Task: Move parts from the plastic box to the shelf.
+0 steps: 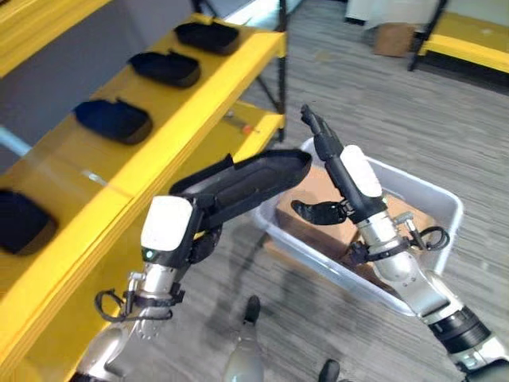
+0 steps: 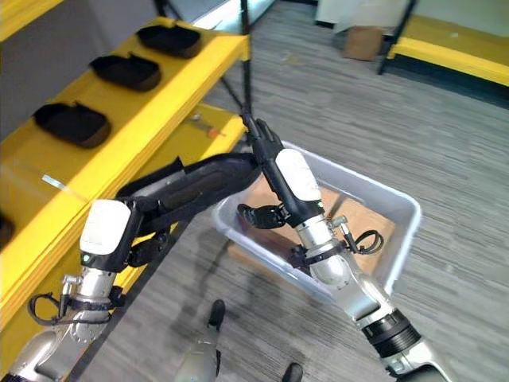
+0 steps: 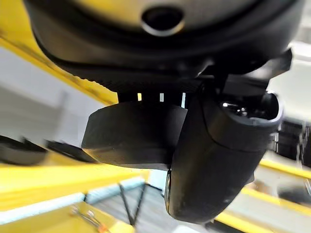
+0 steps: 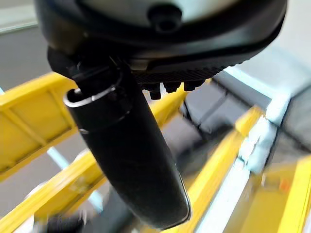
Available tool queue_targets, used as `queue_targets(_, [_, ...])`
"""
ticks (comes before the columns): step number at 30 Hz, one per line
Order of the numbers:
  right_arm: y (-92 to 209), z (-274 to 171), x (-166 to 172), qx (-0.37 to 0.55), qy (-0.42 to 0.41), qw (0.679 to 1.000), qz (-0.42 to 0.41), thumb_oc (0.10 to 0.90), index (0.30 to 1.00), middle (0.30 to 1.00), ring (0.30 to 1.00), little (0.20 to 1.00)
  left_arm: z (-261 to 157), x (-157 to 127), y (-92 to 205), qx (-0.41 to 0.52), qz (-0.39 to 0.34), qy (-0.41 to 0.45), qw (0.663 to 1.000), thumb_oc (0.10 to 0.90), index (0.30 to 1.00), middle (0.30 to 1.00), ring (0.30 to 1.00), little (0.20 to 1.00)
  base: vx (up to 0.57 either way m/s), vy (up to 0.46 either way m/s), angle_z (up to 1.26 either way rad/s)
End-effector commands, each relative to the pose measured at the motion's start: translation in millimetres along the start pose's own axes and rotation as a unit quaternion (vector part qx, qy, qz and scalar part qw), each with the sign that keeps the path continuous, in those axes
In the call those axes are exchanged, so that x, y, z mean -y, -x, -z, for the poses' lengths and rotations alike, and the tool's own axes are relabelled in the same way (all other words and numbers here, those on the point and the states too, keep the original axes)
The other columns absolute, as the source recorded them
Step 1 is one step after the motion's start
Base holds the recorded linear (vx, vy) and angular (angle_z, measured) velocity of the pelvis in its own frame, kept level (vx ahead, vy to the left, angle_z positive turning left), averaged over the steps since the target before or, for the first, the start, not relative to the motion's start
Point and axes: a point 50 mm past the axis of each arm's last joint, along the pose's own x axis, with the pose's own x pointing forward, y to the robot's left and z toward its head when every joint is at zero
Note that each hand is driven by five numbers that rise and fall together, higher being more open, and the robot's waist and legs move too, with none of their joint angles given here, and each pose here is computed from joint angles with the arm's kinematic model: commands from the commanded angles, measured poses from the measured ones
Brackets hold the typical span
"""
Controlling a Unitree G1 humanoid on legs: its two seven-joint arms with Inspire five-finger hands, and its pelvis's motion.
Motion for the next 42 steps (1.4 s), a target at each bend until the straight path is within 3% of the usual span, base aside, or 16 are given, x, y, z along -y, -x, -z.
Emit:
queue_targets(1, [-18,-39,38,0.117,-0.023,0.987,0.104,0.900,1.000,1.000,1.000,1.000,-24,-47,-33,0.088,-0.177,0.028,0.980,0.400,0.300,0.300,0.300,0.300,0.05,0.082,0.56])
queue_targets(10, [10,-14,44,0.030,-0.016,0.991,0.131,0.900,1.000,1.000,1.000,1.000,-20,-48,-19,0.072,-0.155,0.015,0.985,0.400,0.300,0.300,0.300,0.300,0.06,0.154,0.68])
queue_targets(23, [7,-11,35,0.011,-0.020,0.993,0.119,0.900,1.000,1.000,1.000,1.000,-11,-61,-6,0.039,-0.174,-0.013,0.984,0.400,0.300,0.300,0.300,0.300,-0.01,0.107,0.26])
queue_targets(33, [6,-10,24,-0.002,-0.035,0.994,0.102,0.900,1.000,1.000,1.000,1.000,1,-60,16,-0.008,-0.139,-0.029,0.990,0.400,0.300,0.300,0.300,0.300,0.00,0.137,0.10])
queue_targets(42, [9,-9,22,-0.003,-0.027,0.995,0.099,0.900,1.000,1.000,1.000,1.000,7,-52,18,-0.016,-0.107,-0.026,0.994,0.400,0.300,0.300,0.300,0.300,-0.03,0.122,0.52])
